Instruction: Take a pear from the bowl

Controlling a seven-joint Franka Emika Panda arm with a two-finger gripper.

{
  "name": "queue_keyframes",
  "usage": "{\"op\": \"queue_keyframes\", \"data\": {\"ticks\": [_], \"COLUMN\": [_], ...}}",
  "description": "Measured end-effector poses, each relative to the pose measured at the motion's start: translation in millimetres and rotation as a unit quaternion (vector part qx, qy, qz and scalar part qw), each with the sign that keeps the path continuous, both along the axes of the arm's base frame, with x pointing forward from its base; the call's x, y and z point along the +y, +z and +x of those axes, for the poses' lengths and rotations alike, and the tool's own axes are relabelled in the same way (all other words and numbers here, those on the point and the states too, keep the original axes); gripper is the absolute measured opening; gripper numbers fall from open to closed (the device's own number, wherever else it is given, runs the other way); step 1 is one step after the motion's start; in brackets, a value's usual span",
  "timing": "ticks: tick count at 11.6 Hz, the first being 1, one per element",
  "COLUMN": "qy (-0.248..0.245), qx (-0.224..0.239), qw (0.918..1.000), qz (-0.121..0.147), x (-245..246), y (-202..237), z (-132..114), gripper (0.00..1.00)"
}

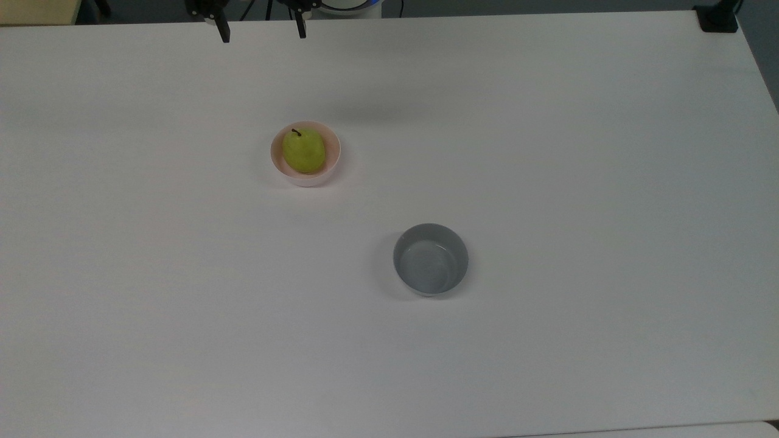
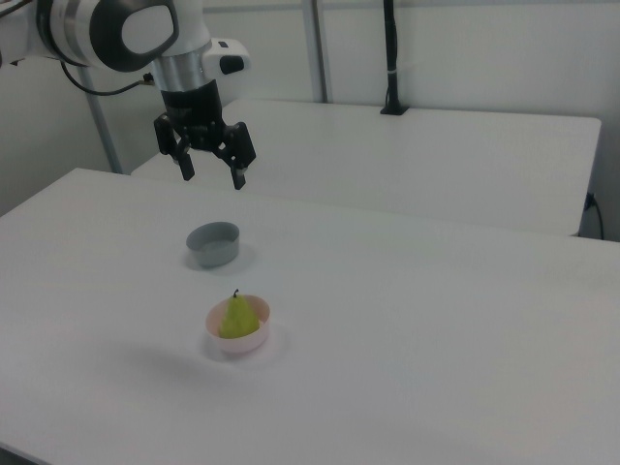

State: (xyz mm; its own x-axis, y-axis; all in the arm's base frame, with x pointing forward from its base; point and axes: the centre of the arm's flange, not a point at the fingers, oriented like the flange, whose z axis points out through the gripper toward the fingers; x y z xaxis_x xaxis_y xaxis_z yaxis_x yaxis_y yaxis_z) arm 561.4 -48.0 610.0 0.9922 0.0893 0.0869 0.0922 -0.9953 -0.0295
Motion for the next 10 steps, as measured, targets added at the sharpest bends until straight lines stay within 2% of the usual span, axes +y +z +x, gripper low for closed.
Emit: {"op": "queue_keyframes", "data": {"ticks": [5,7,10], "qy": [0.101,0.116,0.118], "qx": [0.010,0.017,0.050], "qw": [0.9948,0.9928,0.9914], "qz": [-0.009,-0.021,-0.024], "x": [-5,4,3], "y": [-13,-18,-49], "z": [-1,-1,-6], "gripper": [1.00,1.00,1.00]}}
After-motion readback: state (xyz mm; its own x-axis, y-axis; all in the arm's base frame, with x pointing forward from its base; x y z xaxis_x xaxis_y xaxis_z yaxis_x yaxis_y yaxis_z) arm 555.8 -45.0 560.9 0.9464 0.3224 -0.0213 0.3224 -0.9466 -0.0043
